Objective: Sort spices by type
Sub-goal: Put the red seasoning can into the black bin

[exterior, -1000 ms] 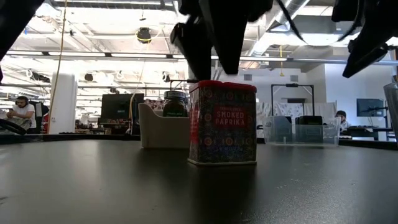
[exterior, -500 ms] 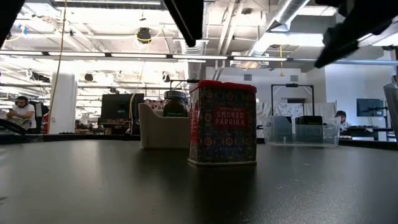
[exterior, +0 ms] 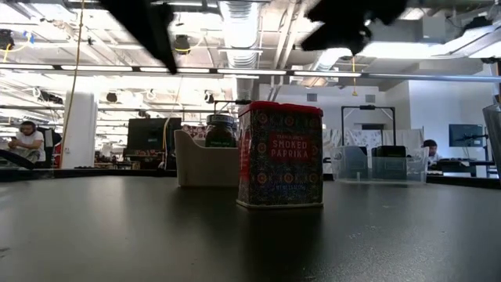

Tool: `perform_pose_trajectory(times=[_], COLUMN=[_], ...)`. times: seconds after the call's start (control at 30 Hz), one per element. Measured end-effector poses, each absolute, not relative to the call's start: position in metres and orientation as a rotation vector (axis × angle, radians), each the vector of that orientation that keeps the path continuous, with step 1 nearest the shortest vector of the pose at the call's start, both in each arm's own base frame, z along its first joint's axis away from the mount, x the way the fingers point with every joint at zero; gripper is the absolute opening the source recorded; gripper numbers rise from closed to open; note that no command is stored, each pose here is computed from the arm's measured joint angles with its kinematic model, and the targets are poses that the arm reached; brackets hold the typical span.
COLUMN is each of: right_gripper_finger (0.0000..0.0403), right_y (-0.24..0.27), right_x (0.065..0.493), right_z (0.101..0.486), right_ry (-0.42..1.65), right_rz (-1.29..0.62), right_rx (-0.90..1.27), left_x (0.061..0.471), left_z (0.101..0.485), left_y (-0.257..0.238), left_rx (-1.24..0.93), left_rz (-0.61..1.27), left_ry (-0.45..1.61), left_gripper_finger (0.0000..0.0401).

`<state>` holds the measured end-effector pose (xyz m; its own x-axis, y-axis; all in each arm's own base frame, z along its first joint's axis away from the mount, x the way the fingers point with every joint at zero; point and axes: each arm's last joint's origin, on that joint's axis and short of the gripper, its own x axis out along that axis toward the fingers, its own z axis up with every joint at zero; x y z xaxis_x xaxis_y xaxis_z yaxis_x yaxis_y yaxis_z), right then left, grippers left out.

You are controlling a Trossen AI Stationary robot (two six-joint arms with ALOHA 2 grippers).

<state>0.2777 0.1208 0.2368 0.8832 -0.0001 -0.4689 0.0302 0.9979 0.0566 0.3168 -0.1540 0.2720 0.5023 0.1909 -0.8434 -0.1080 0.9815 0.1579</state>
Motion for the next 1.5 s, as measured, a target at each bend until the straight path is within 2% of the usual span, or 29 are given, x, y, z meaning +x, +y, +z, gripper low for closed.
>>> perform_pose_trajectory(times=[0.13, 0.23, 0.37, 0.53, 0.9, 1.5], right_gripper_finger=[0.027, 0.027, 0.027, 0.027, 0.027, 0.027], right_y=[0.123, 0.122, 0.125, 0.13, 0.142, 0.135], right_x=[0.31, 0.332, 0.357, 0.377, 0.393, 0.389], right_z=[0.246, 0.251, 0.256, 0.255, 0.228, 0.221], right_ry=[0.547, 0.663, 0.803, 0.943, 1.068, 1.151], right_rz=[0.006, 0.001, 0.041, 0.107, 0.158, 0.198], right_rx=[0.062, 0.024, -0.072, -0.087, -0.105, -0.175], left_x=[0.26, 0.226, 0.192, 0.164, 0.151, 0.154], left_z=[0.271, 0.268, 0.268, 0.267, 0.257, 0.254], left_y=[-0.132, -0.118, -0.102, -0.088, -0.081, -0.082], left_rx=[-0.042, -0.127, -0.209, -0.257, -0.23, -0.202], left_rz=[0.167, 0.134, 0.077, 0.044, 0.031, 0.026], left_ry=[0.912, 0.81, 0.677, 0.606, 0.613, 0.631], left_gripper_finger=[0.0318, 0.0318, 0.0318, 0.0318, 0.0318, 0.0318])
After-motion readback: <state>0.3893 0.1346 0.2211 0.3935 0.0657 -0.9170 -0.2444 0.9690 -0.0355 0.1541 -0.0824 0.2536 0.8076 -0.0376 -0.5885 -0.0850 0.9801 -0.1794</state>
